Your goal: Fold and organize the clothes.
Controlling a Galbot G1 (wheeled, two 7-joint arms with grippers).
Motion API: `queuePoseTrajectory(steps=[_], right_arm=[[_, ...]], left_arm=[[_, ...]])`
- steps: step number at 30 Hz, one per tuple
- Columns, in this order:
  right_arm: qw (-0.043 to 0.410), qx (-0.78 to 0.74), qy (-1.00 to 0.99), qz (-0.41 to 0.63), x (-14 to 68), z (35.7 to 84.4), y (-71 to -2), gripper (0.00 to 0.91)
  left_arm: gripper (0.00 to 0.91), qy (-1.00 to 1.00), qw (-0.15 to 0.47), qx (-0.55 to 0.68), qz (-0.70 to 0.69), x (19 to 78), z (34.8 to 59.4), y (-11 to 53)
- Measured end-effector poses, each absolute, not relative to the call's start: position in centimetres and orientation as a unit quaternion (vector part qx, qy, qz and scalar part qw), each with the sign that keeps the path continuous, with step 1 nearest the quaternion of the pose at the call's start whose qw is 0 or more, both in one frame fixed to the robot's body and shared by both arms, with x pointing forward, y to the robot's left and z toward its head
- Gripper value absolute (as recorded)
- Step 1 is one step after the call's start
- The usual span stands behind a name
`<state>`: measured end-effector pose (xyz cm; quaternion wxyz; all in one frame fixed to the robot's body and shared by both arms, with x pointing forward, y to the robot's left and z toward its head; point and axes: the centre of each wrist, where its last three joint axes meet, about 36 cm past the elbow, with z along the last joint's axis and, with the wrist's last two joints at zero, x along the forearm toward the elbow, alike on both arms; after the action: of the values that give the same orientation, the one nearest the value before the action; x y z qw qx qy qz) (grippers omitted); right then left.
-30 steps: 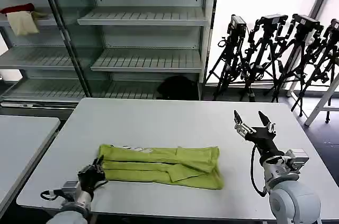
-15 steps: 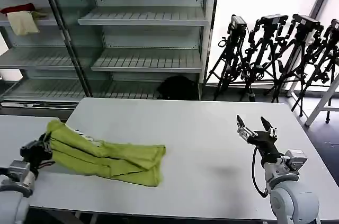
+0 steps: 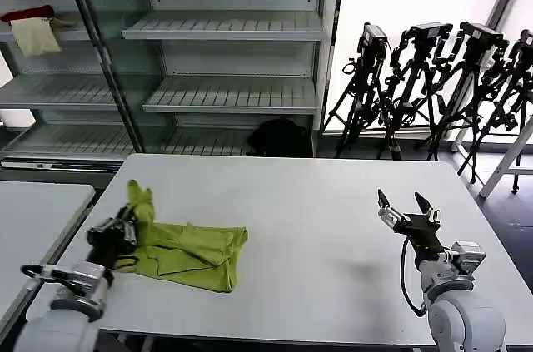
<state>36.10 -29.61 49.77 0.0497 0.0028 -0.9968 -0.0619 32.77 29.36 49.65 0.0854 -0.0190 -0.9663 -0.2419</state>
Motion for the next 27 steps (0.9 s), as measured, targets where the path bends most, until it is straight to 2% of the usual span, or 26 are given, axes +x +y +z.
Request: queuePoseTrajectory(steps=[9, 24, 26, 27], right_arm=[[0.055, 0.001, -0.997, -0.060, 36.2, 49.4, -29.4, 0.907], [0.055, -0.004, -0.997, -0.049, 36.7, 49.3, -29.1, 0.907], [0.055, -0.005, -0.997, -0.047, 36.8, 49.3, -29.0, 0.907], [0.056, -0.005, -0.997, -0.047, 36.8, 49.3, -29.0, 0.907]], left_arm=[[0.000, -0.969, 0.104, -0.075, -0.211, 32.3, 47.1, 22.8], [0.010, -0.966, 0.151, -0.110, -0.178, 33.0, 44.0, 17.7], [0.756, -0.966, 0.158, -0.112, -0.173, 33.1, 43.6, 17.2], [0.907, -0.965, 0.162, -0.113, -0.171, 33.2, 43.4, 17.0]])
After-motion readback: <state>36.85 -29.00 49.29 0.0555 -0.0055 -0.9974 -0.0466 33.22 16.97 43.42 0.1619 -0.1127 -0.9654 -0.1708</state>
